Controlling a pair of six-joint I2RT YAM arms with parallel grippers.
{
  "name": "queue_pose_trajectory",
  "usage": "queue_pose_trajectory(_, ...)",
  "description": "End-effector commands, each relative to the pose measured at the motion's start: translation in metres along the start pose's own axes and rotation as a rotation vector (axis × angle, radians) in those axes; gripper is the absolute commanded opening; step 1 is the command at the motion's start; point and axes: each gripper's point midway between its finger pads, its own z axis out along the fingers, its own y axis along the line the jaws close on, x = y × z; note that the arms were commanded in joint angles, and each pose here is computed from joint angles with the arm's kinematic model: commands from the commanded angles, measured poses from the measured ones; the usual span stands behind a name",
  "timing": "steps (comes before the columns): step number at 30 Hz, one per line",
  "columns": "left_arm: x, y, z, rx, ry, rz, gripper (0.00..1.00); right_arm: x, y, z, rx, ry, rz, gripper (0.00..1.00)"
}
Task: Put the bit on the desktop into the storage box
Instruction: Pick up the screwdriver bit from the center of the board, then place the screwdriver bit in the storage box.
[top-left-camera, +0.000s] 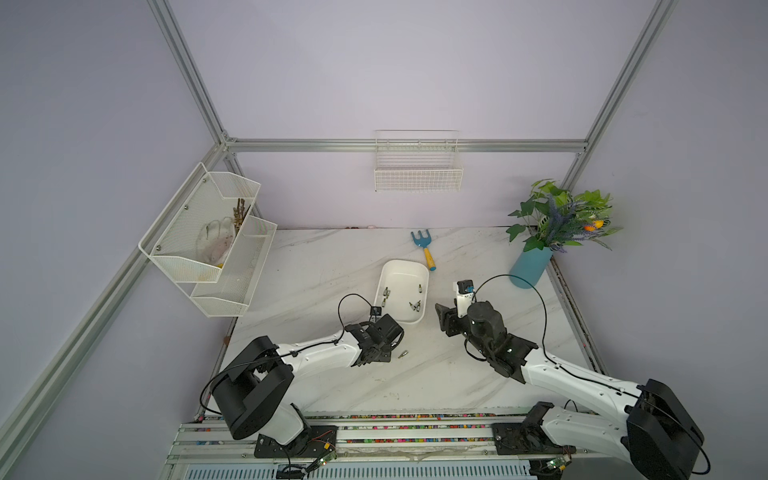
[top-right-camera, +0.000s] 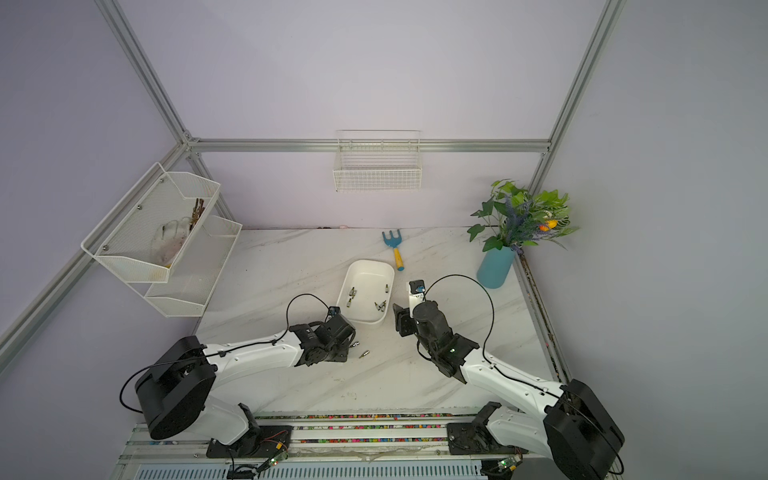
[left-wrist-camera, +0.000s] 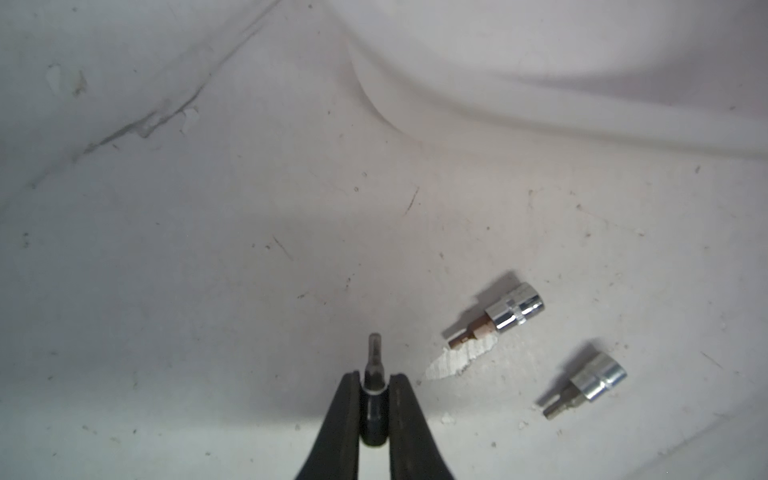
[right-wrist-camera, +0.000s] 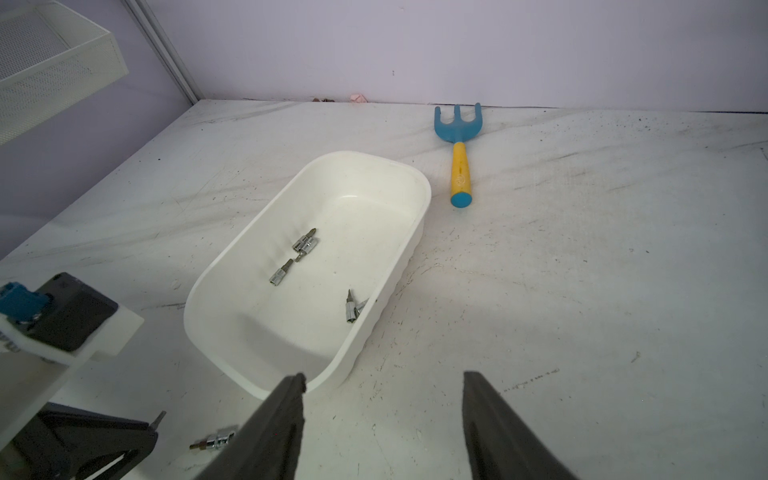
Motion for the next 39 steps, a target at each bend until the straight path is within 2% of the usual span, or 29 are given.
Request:
queue_pose_trajectory(1, -0.034, -0.010, -0.029, 0.045, -0.103, -0.016, 0.16, -0.003, -0.003, -0.001, 0.009, -0.023, 0.007, 0.64)
queue_pose_trajectory(8, -0.089, -0.029, -0.059, 0.102, -0.226, 0.013, 0.17, -0.003, -0.003, -0.002, 0.004, -0.024, 0.007, 0.64)
queue_pose_trajectory(11, -0.113, -0.038, -0.061, 0.114, -0.262, 0.033, 0.17, -0.004, -0.003, -0.002, 0.004, -0.026, 0.006, 0.64)
queue_pose_trajectory(21, -0.174, -0.059, -0.026, 0.184, -0.302, 0.030, 0.16, -0.004, -0.003, -0.004, 0.001, -0.032, 0.005, 0.64)
queue_pose_trajectory(28, -0.189, -0.062, 0.000, 0.198, -0.294, 0.026, 0.17, -0.004, 0.001, -0.004, -0.019, -0.028, -0.008, 0.64)
queue_pose_trajectory(29, -0.190, -0.062, 0.002, 0.204, -0.288, 0.027, 0.20, -0.004, 0.002, -0.004, -0.026, -0.027, -0.013, 0.64)
queue_pose_trajectory(34, -0.191, -0.060, 0.003, 0.221, -0.279, 0.022, 0.52, -0.002, 0.009, -0.003, -0.064, -0.020, -0.030, 0.64)
queue_pose_trajectory(39, -0.184, -0.054, -0.020, 0.254, -0.297, 0.036, 0.68, -0.001, 0.010, -0.001, -0.064, -0.011, -0.032, 0.64)
